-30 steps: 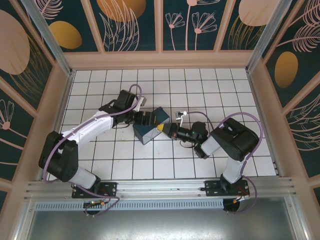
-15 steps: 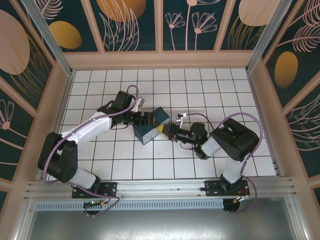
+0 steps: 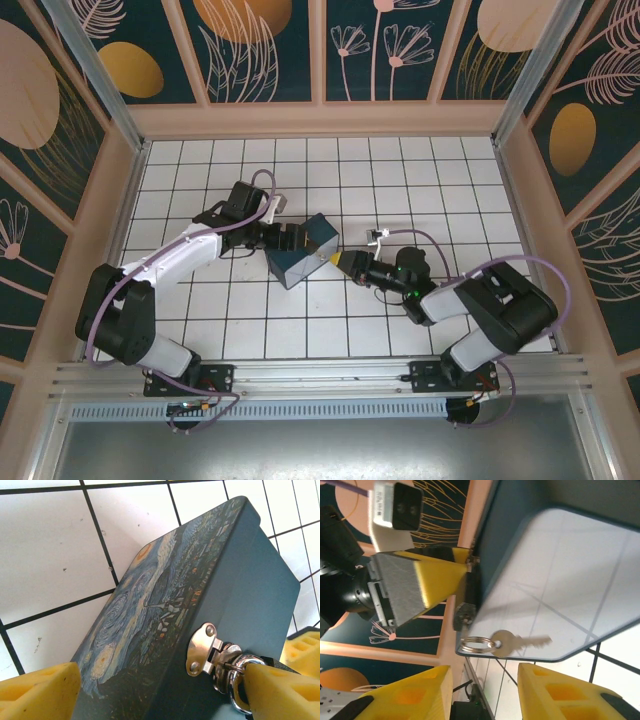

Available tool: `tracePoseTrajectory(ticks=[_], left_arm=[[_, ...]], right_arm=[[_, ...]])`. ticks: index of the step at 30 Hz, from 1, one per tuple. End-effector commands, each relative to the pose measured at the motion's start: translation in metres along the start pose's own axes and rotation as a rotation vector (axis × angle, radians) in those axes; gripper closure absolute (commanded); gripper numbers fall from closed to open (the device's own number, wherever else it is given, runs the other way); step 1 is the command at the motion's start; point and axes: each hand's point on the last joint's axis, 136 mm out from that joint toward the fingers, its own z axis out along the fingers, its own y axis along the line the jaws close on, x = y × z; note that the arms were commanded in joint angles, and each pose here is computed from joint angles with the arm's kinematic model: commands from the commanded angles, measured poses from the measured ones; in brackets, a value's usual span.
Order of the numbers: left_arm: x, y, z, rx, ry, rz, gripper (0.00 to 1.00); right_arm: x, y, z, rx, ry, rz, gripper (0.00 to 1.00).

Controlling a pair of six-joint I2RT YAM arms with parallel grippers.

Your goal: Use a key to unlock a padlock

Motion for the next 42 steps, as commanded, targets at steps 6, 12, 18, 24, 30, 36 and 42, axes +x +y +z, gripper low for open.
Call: tracePoseTrajectory(ticks=[6,12,18,24,30,36,42], left_arm=[[0.003,-0.003,-0.003,0.025,-0.001,-0.011,0.15],[0.001,-0.004,-0.003,0.023,0.006,0.0,0.15],[0.0,-0.005,-0.004,0.026,0.005,0.0,0.15],[0.001,-0.006,-0.005,0.031,0.003,0.001,0.15],[0.001,-0.006,-0.007,0.028,0.006,0.007,0.15],[0.003,-0.008,-0.006,0.04,0.015,0.011,0.16],[0.006,-0.009,-0.005,0.047,0.028,0.019,0.17]], right_arm=[[-0.015,0.012,0.019,0.02,-0.026,-0.033,0.69],[-0.013,0.012,0.028,0.017,-0.005,-0.035,0.7],[-0.006,0.008,0.025,0.034,-0.003,-0.022,0.73],[-0.005,0.012,0.026,0.032,0.004,-0.033,0.77],[0.002,0.01,0.027,0.025,0.013,-0.016,0.82],[-0.001,0.016,0.03,-0.001,0.007,-0.015,0.92],[-0.006,0.02,0.036,-0.01,0.0,-0.021,0.97]])
